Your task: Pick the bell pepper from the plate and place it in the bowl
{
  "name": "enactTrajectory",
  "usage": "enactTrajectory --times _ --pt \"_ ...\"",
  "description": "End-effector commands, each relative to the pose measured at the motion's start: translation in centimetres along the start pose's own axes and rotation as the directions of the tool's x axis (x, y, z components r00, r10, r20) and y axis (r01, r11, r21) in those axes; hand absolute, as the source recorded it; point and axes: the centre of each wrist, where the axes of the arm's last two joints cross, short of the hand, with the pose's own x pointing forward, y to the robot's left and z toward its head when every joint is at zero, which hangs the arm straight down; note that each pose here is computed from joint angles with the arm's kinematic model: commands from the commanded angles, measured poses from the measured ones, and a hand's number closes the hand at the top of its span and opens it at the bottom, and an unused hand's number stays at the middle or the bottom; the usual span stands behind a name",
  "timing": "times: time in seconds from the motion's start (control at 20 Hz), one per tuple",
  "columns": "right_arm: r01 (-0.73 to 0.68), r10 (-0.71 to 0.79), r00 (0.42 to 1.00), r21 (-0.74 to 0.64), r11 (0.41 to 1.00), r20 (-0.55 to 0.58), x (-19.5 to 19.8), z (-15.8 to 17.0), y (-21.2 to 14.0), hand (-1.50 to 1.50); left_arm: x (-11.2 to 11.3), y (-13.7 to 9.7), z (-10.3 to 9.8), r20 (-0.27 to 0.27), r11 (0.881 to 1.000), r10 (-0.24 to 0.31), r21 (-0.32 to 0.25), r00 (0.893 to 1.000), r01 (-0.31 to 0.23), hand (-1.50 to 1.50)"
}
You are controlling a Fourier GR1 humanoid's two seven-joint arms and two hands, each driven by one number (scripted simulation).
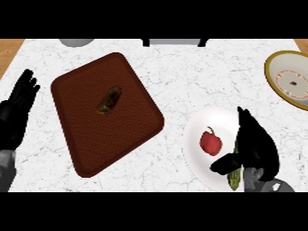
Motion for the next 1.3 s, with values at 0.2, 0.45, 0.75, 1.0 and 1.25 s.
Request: enactTrajectory --times 0.2,0.45,0.75,1.0,1.25 --pt "-0.046 0.049 0.994 0.040 0.998 -0.093 1.6 -0.2 1.0 -1.50 0.7 -1.1 1.4 -0.013 1.000 0.002 -0.001 1.000 -0.002 0.00" --pt "-0.025 0.034 0.995 0.082 0.996 -0.098 0.4 -2.2 4.9 -1.50 -0.7 0.0 0.0 0.007 0.999 -0.026 0.020 1.000 0.025 0.00" --pt "-0.011 0.018 0.993 0.065 0.998 -0.113 -0.8 -3.3 4.6 -1.50 -1.3 0.4 0.5 0.012 1.000 -0.011 0.010 1.000 0.010 0.00" --pt "-0.009 0.014 0.992 0.041 0.999 -0.125 -0.3 -2.1 4.8 -1.50 -0.9 -0.1 -0.2 0.005 1.000 -0.009 0.014 1.000 0.009 0.00" --pt "0.021 -0.010 0.990 0.076 0.997 -0.142 2.9 -4.6 6.7 -1.50 -0.4 -1.3 -0.9 0.000 1.000 -0.007 -0.004 1.000 0.007 0.00"
